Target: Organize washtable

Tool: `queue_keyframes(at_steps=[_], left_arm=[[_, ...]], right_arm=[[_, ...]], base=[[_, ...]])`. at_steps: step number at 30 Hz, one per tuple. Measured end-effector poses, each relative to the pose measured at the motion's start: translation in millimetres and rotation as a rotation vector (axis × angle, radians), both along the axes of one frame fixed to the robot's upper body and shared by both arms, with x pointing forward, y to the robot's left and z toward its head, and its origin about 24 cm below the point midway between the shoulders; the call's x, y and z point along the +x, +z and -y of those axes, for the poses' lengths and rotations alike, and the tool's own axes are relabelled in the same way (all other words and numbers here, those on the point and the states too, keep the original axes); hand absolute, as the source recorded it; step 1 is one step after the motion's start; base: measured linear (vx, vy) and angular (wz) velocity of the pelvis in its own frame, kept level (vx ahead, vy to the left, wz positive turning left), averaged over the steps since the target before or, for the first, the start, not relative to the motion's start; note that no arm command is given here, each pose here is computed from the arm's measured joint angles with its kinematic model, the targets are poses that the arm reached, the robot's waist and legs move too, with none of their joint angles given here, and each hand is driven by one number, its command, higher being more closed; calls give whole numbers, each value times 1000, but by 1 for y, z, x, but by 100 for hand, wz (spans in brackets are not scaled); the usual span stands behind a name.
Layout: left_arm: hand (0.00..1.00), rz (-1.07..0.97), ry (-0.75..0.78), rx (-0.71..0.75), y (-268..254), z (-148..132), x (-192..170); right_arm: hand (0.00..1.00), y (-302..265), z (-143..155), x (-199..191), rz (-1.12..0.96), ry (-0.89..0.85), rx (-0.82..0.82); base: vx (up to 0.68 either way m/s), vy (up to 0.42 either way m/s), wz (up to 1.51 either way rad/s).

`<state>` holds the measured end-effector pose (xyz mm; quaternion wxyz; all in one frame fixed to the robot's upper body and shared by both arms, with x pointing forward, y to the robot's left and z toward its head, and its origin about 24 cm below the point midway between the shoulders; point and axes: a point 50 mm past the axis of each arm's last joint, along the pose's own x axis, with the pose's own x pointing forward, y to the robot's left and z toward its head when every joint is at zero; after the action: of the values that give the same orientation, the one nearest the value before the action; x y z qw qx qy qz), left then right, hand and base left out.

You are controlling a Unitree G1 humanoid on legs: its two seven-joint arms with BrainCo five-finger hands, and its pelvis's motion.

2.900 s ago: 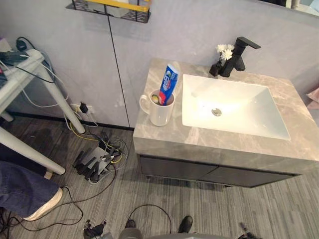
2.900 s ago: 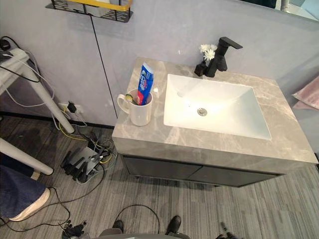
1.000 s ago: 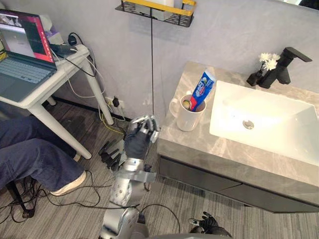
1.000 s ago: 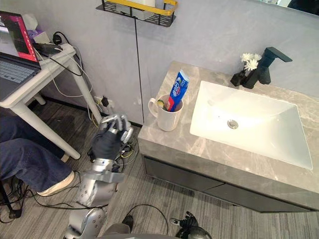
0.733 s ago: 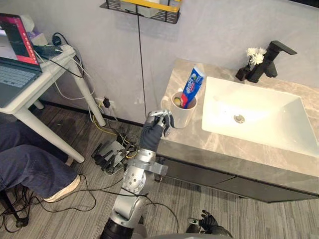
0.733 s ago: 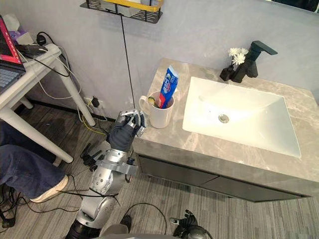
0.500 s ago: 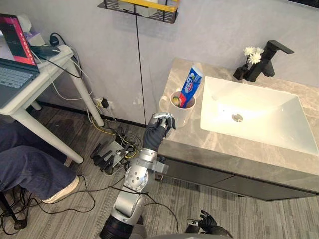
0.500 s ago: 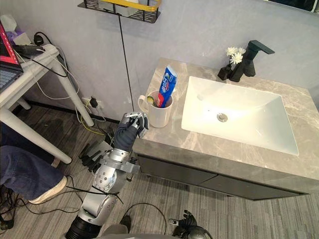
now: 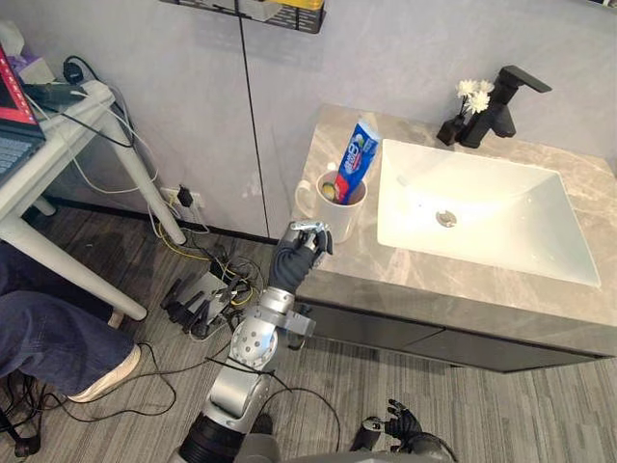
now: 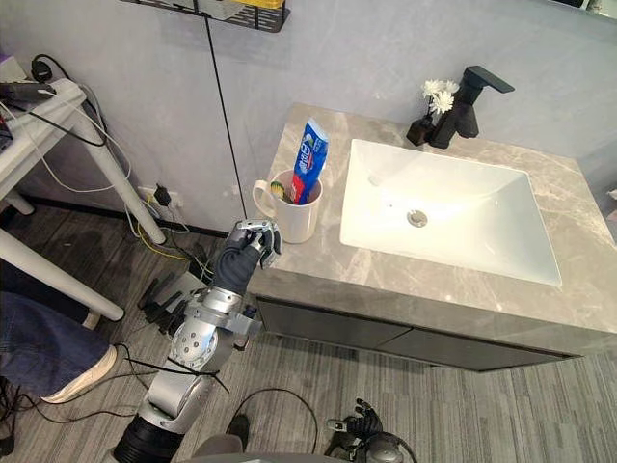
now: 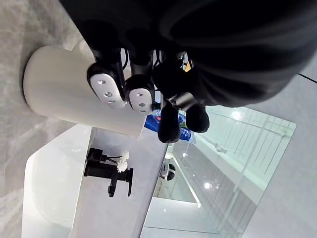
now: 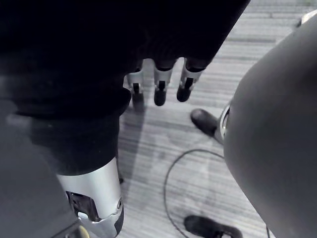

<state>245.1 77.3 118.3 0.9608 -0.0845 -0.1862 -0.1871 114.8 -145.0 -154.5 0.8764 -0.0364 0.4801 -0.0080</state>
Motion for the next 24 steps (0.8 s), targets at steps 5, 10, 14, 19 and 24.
queue_keyframes(at_steps=[5,10,14,19,24], left_arm=[[100,-3,-33,-41,6,5,7],[100,-9,-54,-26,6,11,14],[100,-6,-78,-16,8,17,14],[100,-38,-90,-7,2,21,16],[100,-20,-98,-6,6,23,18]], right_arm=[[0,0,1,0,-1,-5,-1],[0,0,0,0,-2,-12,2],[0,0,0,-1,-3,-18,4],[0,0,0,1,3,-22,5],[0,0,2,0,-2,-50,9]], base=[[0,0,0],[5,7,-2],[11,24,-12],[2,3,-1],[7,15,-4]])
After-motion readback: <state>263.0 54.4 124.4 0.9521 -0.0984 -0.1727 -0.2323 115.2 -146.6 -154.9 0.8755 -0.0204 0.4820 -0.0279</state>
